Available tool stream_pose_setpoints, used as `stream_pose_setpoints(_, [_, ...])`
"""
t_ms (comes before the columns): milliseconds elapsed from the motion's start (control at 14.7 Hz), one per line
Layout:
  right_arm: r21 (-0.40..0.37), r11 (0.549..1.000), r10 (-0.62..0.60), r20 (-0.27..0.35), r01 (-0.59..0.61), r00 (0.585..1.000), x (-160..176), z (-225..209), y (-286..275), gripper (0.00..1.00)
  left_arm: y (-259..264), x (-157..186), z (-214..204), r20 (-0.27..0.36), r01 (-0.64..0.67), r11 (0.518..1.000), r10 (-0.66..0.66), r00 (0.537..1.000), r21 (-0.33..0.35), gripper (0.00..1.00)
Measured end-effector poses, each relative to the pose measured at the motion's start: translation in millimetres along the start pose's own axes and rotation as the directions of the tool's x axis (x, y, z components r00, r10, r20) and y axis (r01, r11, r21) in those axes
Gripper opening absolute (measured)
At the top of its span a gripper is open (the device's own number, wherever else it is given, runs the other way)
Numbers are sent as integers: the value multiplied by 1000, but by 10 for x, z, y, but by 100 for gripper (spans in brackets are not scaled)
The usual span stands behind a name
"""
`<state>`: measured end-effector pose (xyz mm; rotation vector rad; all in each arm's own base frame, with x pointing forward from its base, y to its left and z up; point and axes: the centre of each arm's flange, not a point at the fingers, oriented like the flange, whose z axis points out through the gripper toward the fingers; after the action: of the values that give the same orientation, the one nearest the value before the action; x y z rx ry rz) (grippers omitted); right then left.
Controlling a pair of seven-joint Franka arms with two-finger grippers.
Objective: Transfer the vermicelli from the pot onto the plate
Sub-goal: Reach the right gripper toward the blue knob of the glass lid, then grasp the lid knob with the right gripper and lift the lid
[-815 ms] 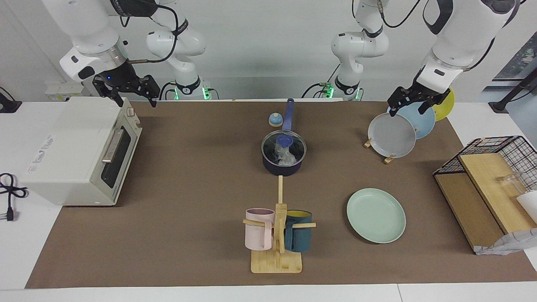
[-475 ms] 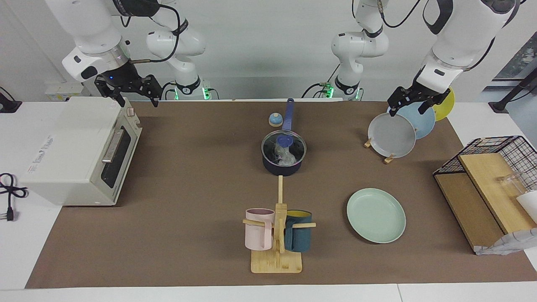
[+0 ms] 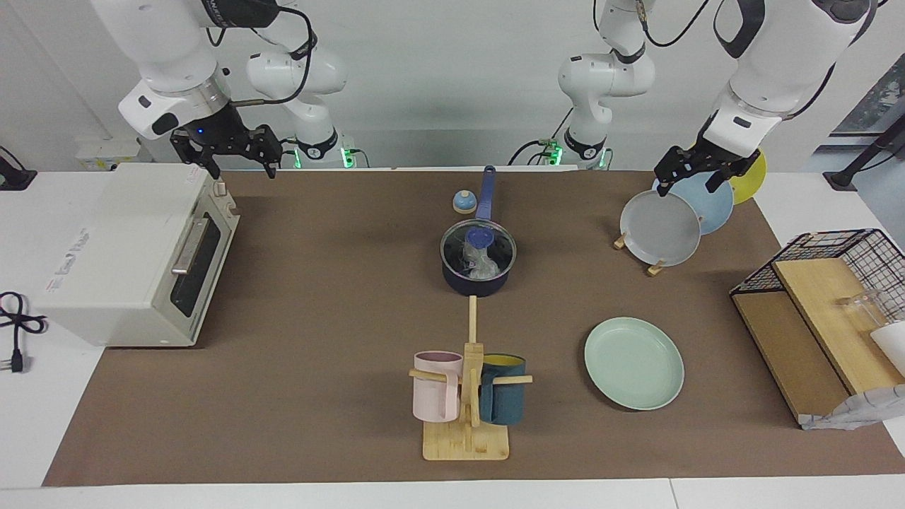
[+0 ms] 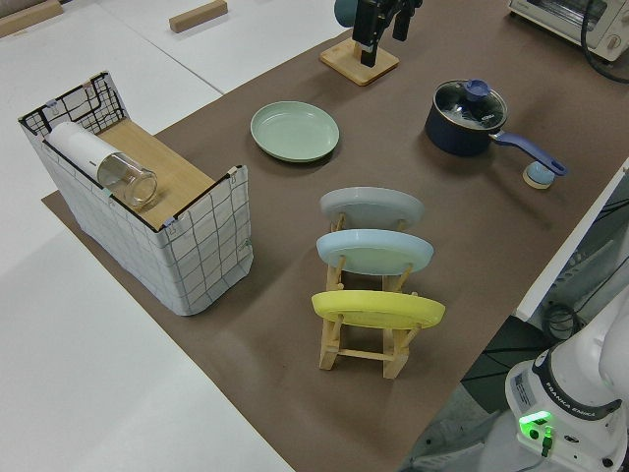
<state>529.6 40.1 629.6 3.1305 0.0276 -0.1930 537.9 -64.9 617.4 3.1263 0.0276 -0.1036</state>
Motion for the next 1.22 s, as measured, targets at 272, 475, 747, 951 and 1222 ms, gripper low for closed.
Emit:
stream_pose_setpoints(272, [41,998,-53,-52,56,997,36,-13,-422,100,-5,1,0,0,1,1000,-1,1000,0,100])
stream_pose_setpoints(475, [47,999,4,-65,-1,998,-20,100,-1342,100,-6,1,0,0,1,1000,-1,1000,0,100])
stream_pose_setpoints(747, [60,996,62,-72,-58,995,-35,448,-2722,100,-9,1,0,0,2,1000,-2,1000,0,100])
stream_pose_setpoints(951, [103,989,119,-109,-108,987,-23,856,-3642,100,-10,1,0,0,2,1000,-2,1000,0,100])
stream_pose_setpoints(1222, [91,989,132,-132,-121,982,-188,1461,-4195,100,-20,3,-1,0,4,1000,-4,1000,0,100])
